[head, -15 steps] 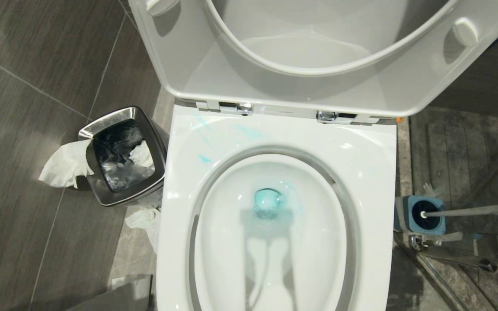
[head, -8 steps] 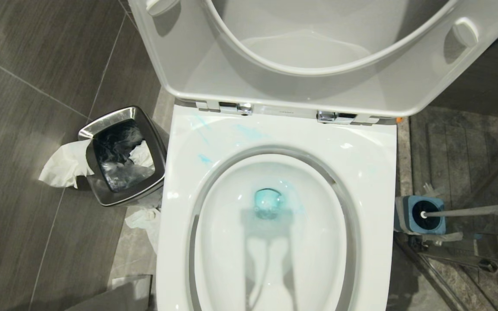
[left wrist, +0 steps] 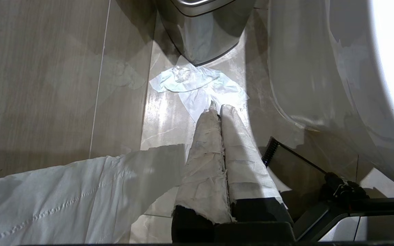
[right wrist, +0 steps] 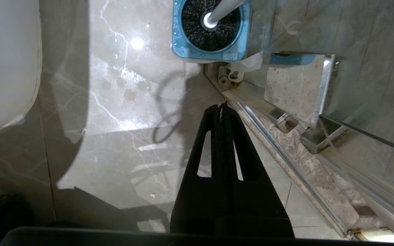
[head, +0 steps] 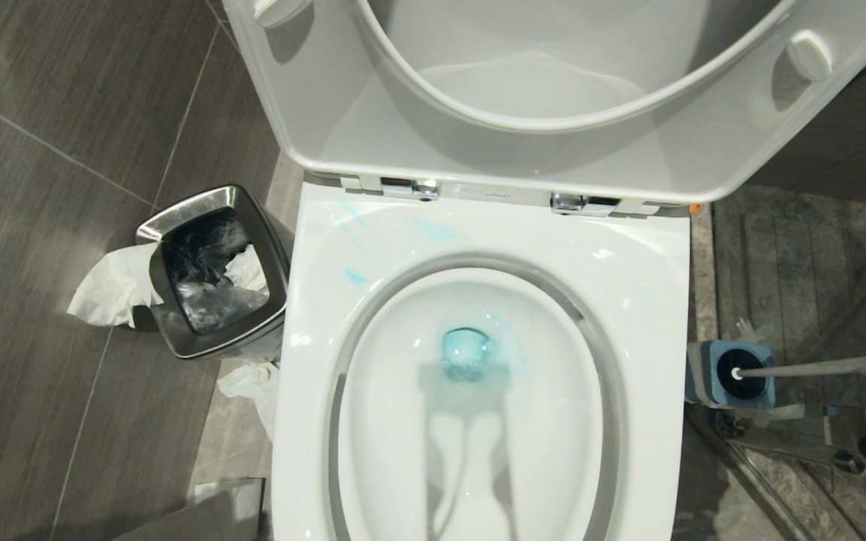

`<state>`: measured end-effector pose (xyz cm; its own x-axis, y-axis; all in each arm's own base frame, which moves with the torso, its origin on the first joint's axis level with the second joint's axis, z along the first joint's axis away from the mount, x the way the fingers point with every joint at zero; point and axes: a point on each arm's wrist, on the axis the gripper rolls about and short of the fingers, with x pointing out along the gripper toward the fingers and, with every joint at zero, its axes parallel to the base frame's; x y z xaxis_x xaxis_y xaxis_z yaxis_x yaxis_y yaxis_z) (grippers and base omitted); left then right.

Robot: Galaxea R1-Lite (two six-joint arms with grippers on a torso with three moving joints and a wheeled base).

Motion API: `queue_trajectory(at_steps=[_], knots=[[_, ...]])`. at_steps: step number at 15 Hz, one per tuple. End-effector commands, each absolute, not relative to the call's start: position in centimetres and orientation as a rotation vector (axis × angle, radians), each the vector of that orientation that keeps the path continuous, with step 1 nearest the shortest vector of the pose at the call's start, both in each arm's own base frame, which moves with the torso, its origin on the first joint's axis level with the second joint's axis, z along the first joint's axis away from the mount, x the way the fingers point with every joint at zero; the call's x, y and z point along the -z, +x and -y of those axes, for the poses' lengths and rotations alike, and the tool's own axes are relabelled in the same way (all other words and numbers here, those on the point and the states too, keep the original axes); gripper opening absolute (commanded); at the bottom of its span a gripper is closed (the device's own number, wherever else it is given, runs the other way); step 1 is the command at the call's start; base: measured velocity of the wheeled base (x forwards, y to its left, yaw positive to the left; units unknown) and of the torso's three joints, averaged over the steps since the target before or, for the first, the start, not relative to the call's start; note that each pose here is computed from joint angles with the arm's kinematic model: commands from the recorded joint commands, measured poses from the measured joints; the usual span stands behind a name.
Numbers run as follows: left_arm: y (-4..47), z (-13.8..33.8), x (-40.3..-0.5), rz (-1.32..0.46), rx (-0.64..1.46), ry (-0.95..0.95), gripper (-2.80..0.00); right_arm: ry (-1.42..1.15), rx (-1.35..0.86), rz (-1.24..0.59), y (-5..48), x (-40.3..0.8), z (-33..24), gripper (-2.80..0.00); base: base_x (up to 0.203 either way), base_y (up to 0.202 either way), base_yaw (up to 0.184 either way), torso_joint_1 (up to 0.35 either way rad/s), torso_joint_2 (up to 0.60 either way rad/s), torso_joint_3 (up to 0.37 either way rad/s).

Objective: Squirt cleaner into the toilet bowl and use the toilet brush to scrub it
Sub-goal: Scrub the toilet bowl

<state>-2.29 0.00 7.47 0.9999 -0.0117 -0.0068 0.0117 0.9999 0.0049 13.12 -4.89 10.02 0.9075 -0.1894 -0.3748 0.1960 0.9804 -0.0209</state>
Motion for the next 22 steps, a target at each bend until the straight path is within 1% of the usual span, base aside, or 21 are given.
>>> queue_trajectory(at_steps=[1,5,6,11,17,22], knots=[[-2.3,0.0,-7.4,-0.009,0.012,0.005,-2.80,0.018,0.197,-0.397,13.3,-9.8,5.0,-2.80,0.000,0.000,0.000,0.000,0.00,0.000],[-2.3,0.0,-7.4,-0.009,0.012,0.005,-2.80,0.011,0.201,-0.401,13.4,-9.8,5.0,-2.80,0.000,0.000,0.000,0.000,0.00,0.000],[-2.3,0.0,-7.4,-0.009,0.012,0.005,-2.80,0.003,0.199,-0.404,13.4,-9.7,5.0,0.00,0.000,0.000,0.000,0.000,0.00,0.000],[-2.3,0.0,-7.4,-0.009,0.012,0.005,-2.80,-0.006,0.194,-0.383,14.0,-9.8,5.2,0.00,0.000,0.000,0.000,0.000,0.00,0.000],[-2.3,0.0,-7.4,-0.009,0.012,0.005,-2.80,-0.007,0.198,-0.350,16.8,-10.5,6.4,0.00,0.000,0.000,0.000,0.000,0.00,0.000],[-2.3,0.0,-7.4,-0.009,0.012,0.005,-2.80,-0.003,0.163,-0.338,18.2,-9.7,6.9,0.00,0.000,0.000,0.000,0.000,0.00,0.000]])
